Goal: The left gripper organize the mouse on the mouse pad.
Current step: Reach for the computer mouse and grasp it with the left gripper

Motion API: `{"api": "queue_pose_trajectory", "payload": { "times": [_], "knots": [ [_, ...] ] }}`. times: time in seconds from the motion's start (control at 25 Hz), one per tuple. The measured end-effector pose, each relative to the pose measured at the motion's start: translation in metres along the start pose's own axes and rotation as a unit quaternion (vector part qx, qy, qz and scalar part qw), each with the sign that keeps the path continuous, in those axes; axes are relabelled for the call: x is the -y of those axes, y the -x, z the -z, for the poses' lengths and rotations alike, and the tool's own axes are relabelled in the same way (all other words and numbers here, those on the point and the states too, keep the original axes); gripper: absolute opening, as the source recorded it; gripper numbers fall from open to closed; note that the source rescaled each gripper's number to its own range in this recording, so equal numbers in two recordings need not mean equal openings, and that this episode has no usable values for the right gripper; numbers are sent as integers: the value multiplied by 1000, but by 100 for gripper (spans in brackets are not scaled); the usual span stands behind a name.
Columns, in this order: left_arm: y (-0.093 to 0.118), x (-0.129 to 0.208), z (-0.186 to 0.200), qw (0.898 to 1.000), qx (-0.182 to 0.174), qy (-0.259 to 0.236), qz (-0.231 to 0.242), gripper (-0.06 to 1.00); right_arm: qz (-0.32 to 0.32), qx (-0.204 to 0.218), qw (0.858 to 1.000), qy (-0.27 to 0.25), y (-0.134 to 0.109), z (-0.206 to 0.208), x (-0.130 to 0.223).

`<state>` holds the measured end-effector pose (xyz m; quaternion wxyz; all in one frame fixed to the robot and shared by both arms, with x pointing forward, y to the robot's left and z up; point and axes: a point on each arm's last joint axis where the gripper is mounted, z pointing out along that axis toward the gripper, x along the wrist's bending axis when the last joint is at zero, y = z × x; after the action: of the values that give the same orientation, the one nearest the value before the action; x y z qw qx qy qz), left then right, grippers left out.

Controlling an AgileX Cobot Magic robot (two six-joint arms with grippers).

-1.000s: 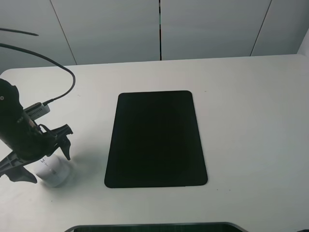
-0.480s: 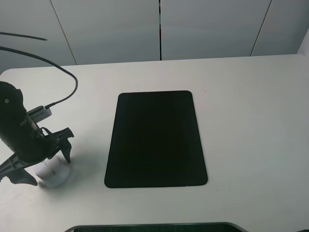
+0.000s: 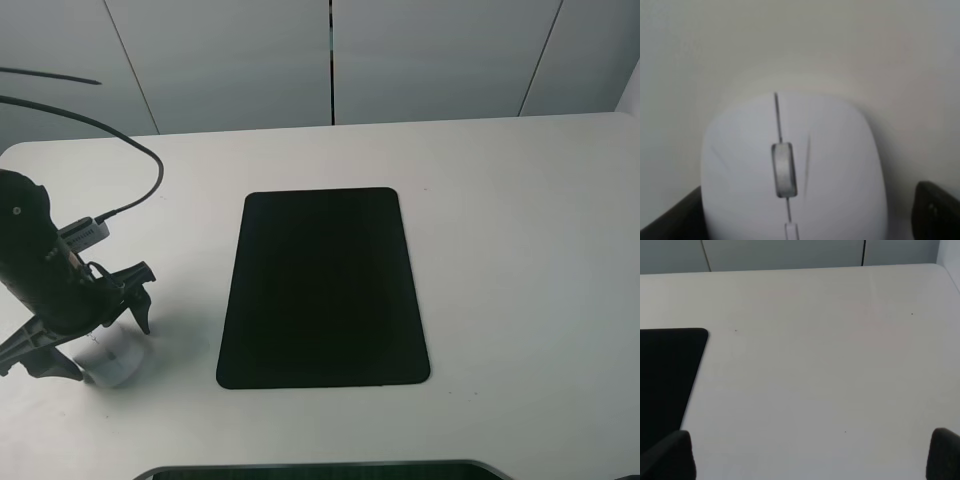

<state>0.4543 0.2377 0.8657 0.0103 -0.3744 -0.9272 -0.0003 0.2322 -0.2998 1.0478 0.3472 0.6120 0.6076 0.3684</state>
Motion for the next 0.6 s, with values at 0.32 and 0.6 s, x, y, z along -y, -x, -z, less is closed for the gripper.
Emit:
{"api": "queue_pose_trajectory", "payload": {
  "times": [0.32, 0.6],
  "knots": [
    [0, 0, 0, 1000, 0, 0, 0, 36, 0, 0, 1000, 0, 0, 0, 0],
    [0, 0, 0, 1000, 1, -1, 2, 5, 0, 0, 1000, 0, 0, 0, 0]
  ]
}}
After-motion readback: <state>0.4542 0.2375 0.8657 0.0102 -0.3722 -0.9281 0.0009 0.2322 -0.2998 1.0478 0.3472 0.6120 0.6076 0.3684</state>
